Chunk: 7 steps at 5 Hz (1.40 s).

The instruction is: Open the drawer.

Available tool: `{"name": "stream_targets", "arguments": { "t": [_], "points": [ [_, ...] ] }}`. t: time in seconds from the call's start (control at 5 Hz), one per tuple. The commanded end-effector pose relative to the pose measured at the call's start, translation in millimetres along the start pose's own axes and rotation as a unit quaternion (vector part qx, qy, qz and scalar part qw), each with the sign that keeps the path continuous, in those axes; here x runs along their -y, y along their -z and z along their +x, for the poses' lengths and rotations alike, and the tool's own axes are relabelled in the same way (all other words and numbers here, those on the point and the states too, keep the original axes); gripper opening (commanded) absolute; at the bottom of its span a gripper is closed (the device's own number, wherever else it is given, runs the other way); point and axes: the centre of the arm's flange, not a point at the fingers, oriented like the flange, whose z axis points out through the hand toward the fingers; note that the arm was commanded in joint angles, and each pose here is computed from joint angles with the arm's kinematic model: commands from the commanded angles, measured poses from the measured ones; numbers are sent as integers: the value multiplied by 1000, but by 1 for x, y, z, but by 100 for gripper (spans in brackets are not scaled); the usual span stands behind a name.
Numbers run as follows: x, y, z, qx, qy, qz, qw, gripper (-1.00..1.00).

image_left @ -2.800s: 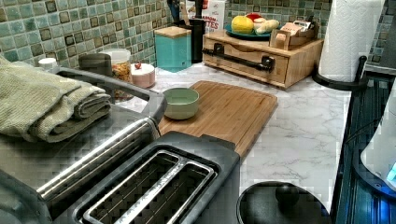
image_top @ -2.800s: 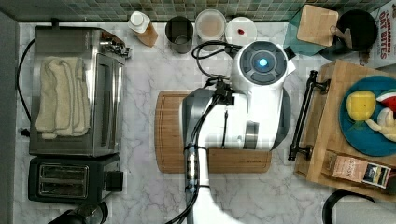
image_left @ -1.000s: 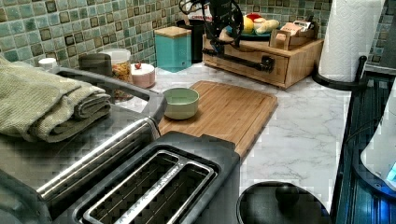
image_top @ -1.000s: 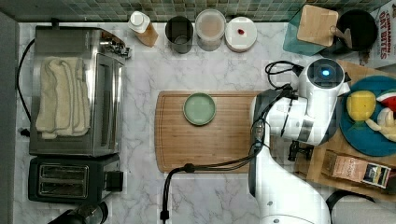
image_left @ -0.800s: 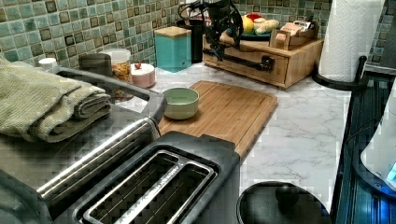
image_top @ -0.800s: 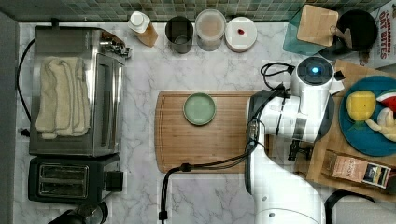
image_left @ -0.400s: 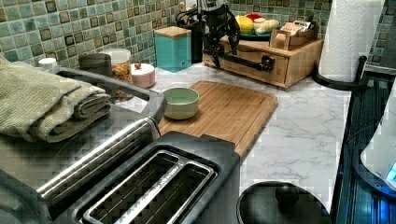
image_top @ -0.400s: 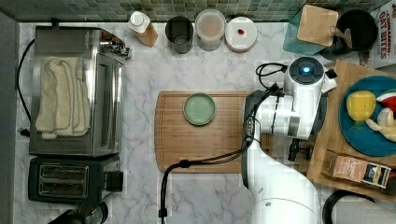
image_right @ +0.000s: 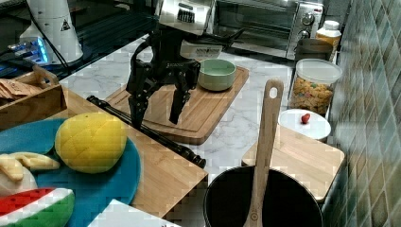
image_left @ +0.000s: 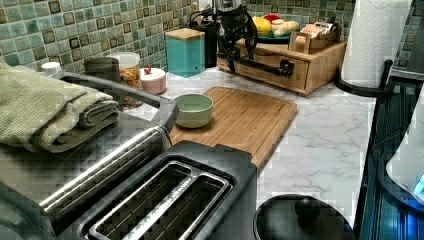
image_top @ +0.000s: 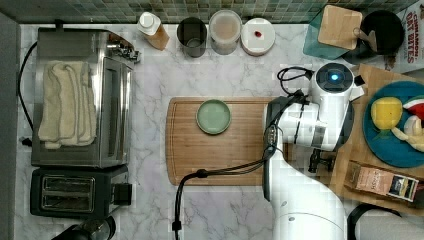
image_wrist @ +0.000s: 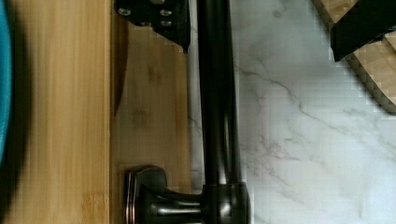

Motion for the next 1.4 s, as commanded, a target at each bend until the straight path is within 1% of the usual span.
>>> {"name": "stream_targets", "arguments": {
  "t": [0.2, 0.4, 0.6, 0.8, 1.0, 1.2, 1.4],
  "points": [
    [-21, -46, 5, -11, -13, 41, 999, 100],
    [-13, -55, 1, -13, -10, 50, 999, 100],
    [-2, -59, -3, 3, -11, 59, 998, 100],
    [7, -68, -7, 3, -7, 65, 998, 100],
    [12, -67, -10, -3, -2, 69, 998, 100],
    [28, -68, -9, 1, 8, 87, 996, 100],
    [62, -68, -12, 0, 14, 111, 994, 100]
  ]
}}
